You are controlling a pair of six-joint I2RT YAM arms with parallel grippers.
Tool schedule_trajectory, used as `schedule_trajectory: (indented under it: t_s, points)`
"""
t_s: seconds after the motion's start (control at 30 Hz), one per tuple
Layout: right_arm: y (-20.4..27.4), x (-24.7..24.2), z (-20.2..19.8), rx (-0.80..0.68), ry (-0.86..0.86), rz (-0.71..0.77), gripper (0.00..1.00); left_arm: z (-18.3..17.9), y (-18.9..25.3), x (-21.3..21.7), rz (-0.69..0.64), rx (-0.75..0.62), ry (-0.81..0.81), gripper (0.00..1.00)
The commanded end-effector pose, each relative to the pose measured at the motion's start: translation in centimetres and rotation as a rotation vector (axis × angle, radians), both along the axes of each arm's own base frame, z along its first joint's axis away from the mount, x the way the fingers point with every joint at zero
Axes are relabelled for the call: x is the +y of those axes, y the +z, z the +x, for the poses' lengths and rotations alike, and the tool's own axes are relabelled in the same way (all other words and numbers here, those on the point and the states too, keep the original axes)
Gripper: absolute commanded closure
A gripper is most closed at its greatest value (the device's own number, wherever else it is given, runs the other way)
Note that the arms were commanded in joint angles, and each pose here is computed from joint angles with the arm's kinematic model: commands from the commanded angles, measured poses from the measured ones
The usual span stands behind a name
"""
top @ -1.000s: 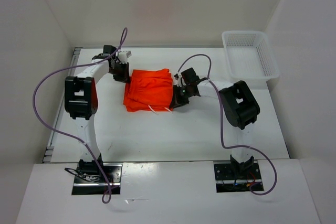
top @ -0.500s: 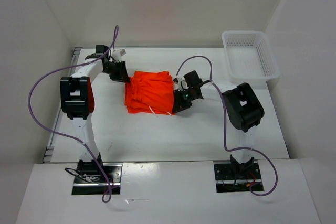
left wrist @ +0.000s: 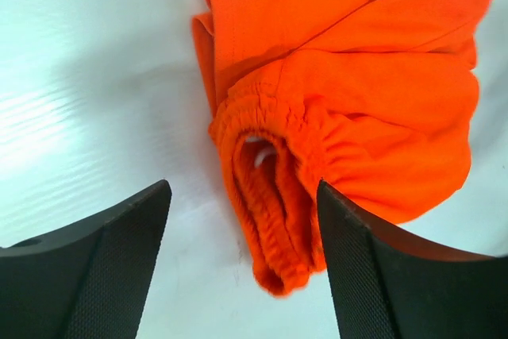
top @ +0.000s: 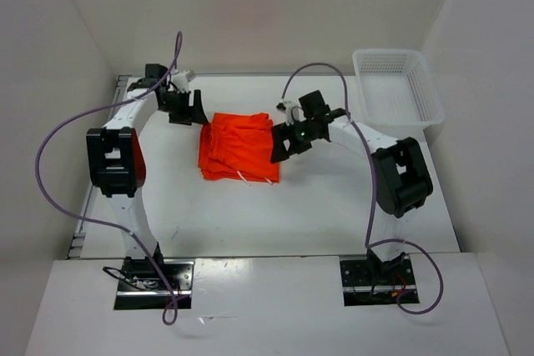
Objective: Fold and stack the shorts
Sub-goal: Fold the shorts
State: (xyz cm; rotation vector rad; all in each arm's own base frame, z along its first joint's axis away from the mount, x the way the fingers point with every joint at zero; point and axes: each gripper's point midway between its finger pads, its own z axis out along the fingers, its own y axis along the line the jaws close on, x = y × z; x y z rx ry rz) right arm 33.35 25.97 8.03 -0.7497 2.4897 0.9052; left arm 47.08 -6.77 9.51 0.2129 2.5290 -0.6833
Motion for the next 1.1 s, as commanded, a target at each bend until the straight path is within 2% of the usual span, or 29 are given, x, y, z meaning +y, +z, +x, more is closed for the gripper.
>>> schedule_trajectory:
  t_s: [0.0, 0.07, 0.1, 0.13, 0.23, 0.3, 0.43, 0.47, 0.53, 0.8, 1.07]
  points:
    - [7.4, -4.0, 5.1, -0.222, -0.098, -0.003, 0.07, -0.2, 7.8, 2.4, 0.079, -0.174, 0.065, 0.18]
    - [9.4, -6.6, 7.6, -0.334, -0.17, -0.084, 0.06, -0.8, 10.7, 3.8, 0.133, -0.255, 0.115, 0.09]
    - [10.8, -7.8, 8.4, -0.395, -0.199, -0.117, 0.05, -1.4, 10.5, 5.4, 0.169, -0.257, 0.161, 0.02]
    - [11.8, -9.1, 9.4, -0.463, -0.216, -0.165, 0.05, -1.6, 11.0, 7.4, 0.237, -0.274, 0.226, 0.02]
    - [16.1, -13.7, 12.1, -0.665, -0.37, -0.338, 0.05, -4.0, 13.5, 13.0, 0.321, -0.318, 0.385, 0.0]
    - [19.0, -16.5, 12.9, -0.766, -0.477, -0.373, 0.05, -5.8, 13.3, 16.6, 0.353, -0.305, 0.481, 0.0]
    - [21.1, -20.4, 11.8, -0.814, -0.577, -0.394, 0.03, -10.0, 12.6, 19.3, 0.384, -0.302, 0.582, 0.0]
    - [21.3, -20.1, 11.4, -0.811, -0.566, -0.358, 0.03, -11.1, 11.1, 19.3, 0.376, -0.266, 0.587, 0.0]
    - [21.6, -20.2, 10.0, -0.814, -0.554, -0.337, 0.03, -12.1, 11.5, 20.2, 0.377, -0.289, 0.621, 0.0]
    - [22.0, -21.2, 6.5, -0.823, -0.591, -0.309, 0.03, -13.8, 13.0, 21.7, 0.4, -0.323, 0.686, 0.0]
    - [21.1, -21.6, 4.7, -0.822, -0.592, -0.304, 0.02, -13.7, 13.4, 20.9, 0.369, -0.351, 0.658, 0.0]
